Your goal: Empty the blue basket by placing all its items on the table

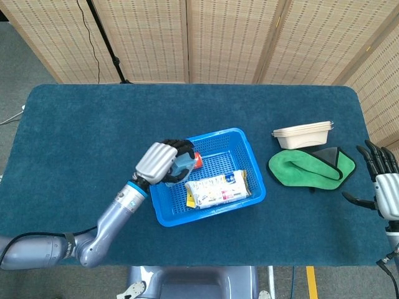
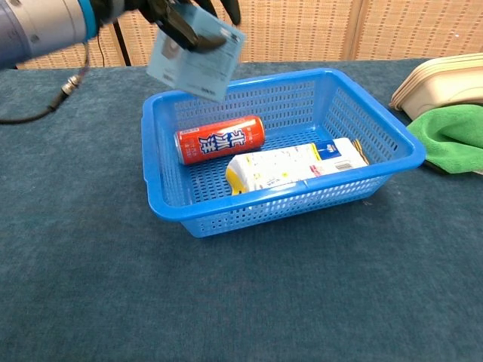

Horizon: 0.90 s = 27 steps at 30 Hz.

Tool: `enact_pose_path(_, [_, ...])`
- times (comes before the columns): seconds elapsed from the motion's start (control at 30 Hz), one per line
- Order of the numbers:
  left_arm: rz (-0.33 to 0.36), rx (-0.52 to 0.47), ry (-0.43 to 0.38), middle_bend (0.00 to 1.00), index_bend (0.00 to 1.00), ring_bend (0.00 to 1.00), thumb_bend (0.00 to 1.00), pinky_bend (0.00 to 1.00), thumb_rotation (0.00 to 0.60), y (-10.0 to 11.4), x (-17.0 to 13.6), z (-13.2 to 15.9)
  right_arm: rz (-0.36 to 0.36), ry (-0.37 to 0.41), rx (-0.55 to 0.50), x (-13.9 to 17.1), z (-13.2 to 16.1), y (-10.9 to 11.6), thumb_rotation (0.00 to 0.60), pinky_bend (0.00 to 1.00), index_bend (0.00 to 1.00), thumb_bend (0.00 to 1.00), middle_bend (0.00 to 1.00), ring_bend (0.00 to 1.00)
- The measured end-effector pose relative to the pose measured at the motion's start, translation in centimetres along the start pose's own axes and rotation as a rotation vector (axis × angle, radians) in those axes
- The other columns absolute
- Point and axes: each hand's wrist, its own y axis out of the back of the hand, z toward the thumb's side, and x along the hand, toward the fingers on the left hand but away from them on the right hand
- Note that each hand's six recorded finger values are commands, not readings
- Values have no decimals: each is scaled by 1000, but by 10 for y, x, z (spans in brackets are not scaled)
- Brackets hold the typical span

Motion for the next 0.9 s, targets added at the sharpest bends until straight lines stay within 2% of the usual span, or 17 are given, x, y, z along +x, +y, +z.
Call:
enact_pose_path(0.17, [105,27,84,297,416,299,433,367,600,51,-5,-40,0,3,2,1,2,0,600,0,0,0,0,0])
enact_pose_path(0.27, [133,36,159,297,412,295,433,367,600,65,-9,-73,3,4,2,1,3,-1,600,0,0,0,0,0])
enact_pose_path(0.4, [137,45,263,294,409,263,432,366,600,72,-14,-119,10,9,10,1,5,-3,600,0,0,0,0,0])
enact_pose_path(0.53, [119,42,363,248,379,196,430,324,600,67,-19,-168,29,15,24,1,7,-10,600,0,0,0,0,0])
enact_pose_path(0.57, [114,40,381,207,344,152,426,283,600,64,-20,-177,33,15,25,1,8,-11,600,0,0,0,0,0])
enact_pose_path(0.67, [83,31,434,26,90,15,376,67,600,49,-23,-204,46,15,29,0,8,-15,600,0,0,0,0,0])
enact_pose_path(0.7, [67,28,447,0,19,0,337,13,600,43,-23,-211,50,15,31,-1,8,-16,600,0,0,0,0,0])
enact_pose_path(0.83, [-33,-6,472,0,0,0,229,0,600,14,-26,-229,55,13,39,-1,8,-19,600,0,0,0,0,0])
enact_pose_path(0.9, [-55,-29,462,0,0,0,200,0,600,8,-26,-228,54,12,41,-1,8,-20,600,0,0,0,0,0])
